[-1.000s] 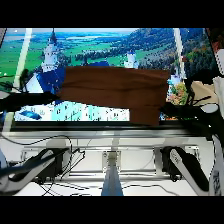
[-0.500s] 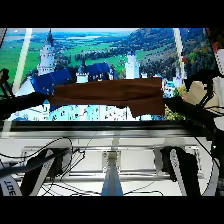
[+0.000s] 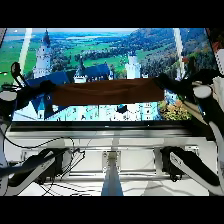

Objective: Fold the clothes and pants, and hang the long-sleeved shirts on hangers.

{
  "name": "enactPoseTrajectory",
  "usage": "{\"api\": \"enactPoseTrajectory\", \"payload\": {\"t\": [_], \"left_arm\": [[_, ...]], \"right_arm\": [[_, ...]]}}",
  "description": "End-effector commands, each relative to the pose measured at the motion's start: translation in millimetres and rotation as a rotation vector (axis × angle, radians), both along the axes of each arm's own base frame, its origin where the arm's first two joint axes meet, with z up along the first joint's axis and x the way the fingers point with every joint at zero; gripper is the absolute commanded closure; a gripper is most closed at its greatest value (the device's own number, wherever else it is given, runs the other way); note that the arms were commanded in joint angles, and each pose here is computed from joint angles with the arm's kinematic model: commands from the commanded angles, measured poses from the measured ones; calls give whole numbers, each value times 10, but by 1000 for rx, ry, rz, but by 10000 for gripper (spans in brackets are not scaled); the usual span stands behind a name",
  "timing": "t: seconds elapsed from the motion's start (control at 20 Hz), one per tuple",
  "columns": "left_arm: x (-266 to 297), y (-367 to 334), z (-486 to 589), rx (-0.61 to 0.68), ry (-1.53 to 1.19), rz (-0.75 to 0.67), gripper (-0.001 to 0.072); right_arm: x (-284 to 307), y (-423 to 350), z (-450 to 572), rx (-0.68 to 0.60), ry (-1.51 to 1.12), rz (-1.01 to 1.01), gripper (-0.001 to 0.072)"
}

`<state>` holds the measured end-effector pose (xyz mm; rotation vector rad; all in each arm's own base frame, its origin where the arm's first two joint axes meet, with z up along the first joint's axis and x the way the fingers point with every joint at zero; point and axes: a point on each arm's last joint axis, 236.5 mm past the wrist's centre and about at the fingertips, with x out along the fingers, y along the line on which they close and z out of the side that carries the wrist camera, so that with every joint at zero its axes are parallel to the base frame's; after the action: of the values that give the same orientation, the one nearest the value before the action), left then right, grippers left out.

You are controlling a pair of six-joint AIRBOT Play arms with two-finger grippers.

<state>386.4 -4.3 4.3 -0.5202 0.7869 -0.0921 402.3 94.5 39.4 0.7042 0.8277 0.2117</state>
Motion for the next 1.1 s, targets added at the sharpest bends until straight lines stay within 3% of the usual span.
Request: {"api": "enactPoseTrajectory", "payload": {"t": [0.0, 0.1, 0.15, 0.2, 0.25, 0.3, 0.5, 0.85, 1.05], "left_arm": [[230, 253, 36, 70, -77, 110, 689], [270, 263, 59, 86, -96, 121, 647], [274, 202, 32, 85, -90, 106, 363], [276, 127, -21, 79, -77, 89, -13], [272, 57, -83, 78, -62, 69, -6], [257, 4, -144, 71, -43, 52, -5], [184, 170, -232, 12, 12, 108, 1], [-534, 549, -860, -123, 361, 118, 13], [-581, 265, -1185, -173, 481, -42, 13]], "right_arm": [[497, -132, -278, -78, 29, -9, 702], [570, -169, -522, -79, 78, -16, 701], [560, -157, -677, -80, 111, -11, 631], [541, -146, -783, -78, 138, -6, 402], [504, -125, -876, -74, 167, 7, 134], [471, -109, -918, -75, 183, 20, 74], [360, -95, -927, -113, 207, 83, 77], [319, -75, -926, -123, 217, 107, 78], [201, 6, -944, -143, 226, 200, 88]]}}
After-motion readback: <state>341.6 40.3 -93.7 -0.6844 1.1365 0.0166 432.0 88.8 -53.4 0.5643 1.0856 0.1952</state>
